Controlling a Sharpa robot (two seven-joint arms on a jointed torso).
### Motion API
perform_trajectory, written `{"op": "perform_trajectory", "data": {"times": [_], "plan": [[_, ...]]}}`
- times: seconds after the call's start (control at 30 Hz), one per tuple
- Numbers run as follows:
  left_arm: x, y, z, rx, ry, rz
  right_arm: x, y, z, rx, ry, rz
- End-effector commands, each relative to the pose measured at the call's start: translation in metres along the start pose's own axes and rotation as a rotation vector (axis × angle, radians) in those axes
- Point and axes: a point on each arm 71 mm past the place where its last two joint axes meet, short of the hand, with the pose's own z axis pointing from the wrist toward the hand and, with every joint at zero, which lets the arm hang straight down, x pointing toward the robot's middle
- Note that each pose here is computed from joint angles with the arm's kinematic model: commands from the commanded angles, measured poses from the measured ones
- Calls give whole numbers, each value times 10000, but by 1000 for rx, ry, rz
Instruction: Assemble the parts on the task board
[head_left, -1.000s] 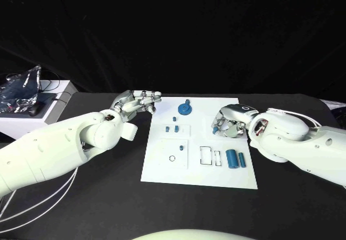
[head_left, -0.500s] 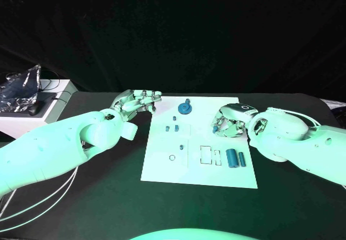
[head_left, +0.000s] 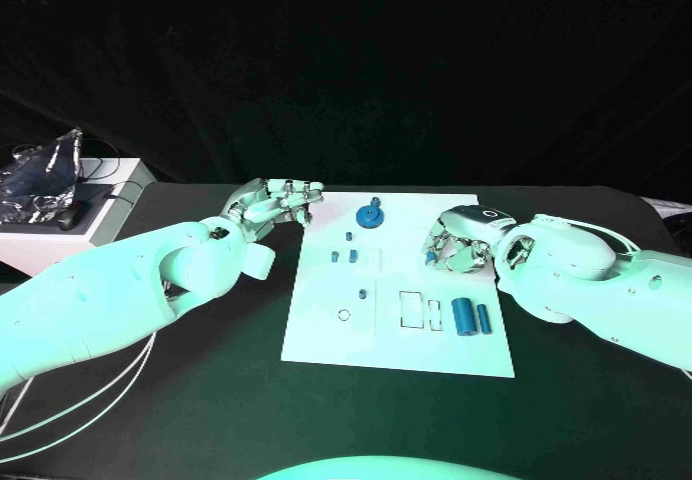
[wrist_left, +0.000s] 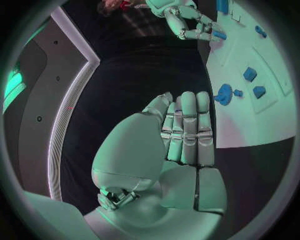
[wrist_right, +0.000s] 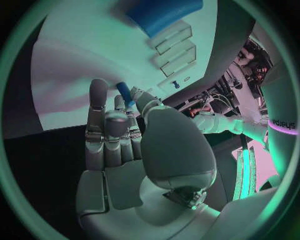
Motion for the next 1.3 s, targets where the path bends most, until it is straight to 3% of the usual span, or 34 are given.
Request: {"op": "perform_trajectory", "data": {"times": [0.03,0.23,0.67,1.07,1.3], "plan": [[24,-8,3,5,20,-7,-28,51,9,-20,-46,20],[23,-7,1,3,21,-6,-31,34,19,12,-68,48],[16,-7,-2,1,20,-4,-11,-21,10,62,-57,78],[-1,-6,-5,-1,17,-2,-76,-16,-127,48,-73,163],[-12,-3,-5,-3,15,-1,-202,64,-225,15,-101,224]]}}
